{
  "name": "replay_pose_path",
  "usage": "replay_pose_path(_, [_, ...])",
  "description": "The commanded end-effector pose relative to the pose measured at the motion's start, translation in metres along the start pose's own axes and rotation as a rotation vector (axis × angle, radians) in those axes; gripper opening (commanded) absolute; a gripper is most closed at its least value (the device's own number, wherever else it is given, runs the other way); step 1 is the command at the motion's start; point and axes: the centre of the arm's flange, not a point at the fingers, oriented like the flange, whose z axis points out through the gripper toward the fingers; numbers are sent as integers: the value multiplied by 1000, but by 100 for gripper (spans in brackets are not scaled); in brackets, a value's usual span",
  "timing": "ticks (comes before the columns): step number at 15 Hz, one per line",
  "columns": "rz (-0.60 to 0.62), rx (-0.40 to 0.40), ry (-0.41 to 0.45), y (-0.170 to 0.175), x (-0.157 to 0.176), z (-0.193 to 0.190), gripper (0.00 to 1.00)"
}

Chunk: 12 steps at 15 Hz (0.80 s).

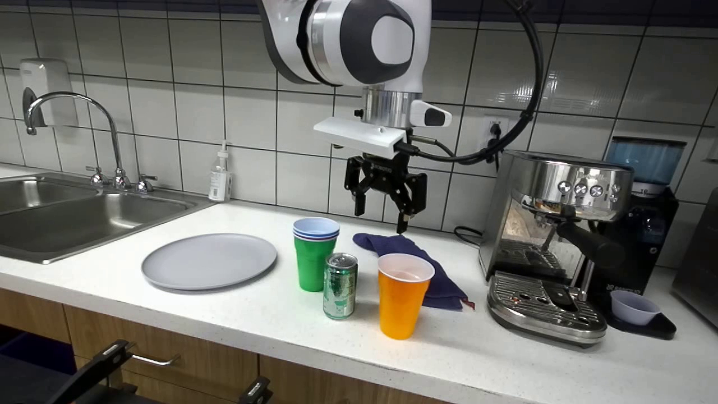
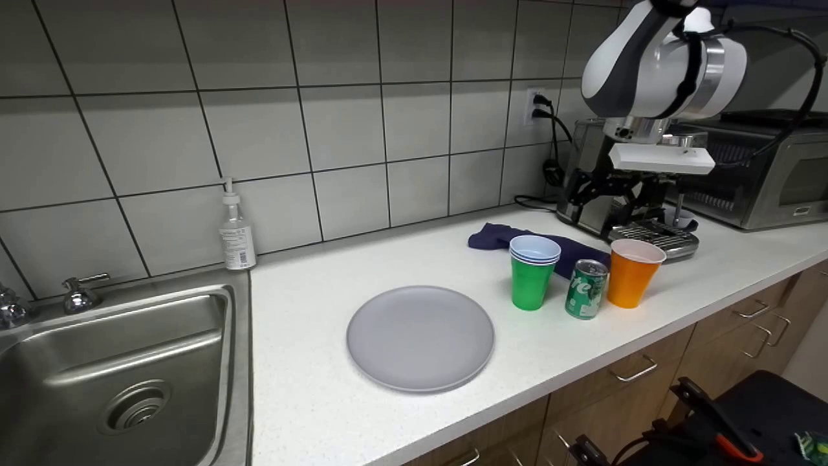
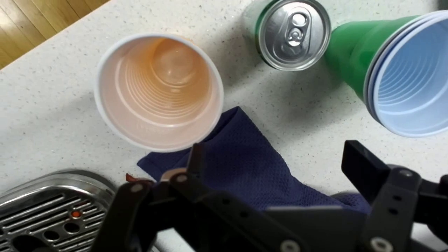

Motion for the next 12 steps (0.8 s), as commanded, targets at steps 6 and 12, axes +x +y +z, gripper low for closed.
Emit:
replay_pose_path(6, [3,-37,-47,16,16,26,100])
replay_pose_path(12, [12,-55,-74,20,14,44,100])
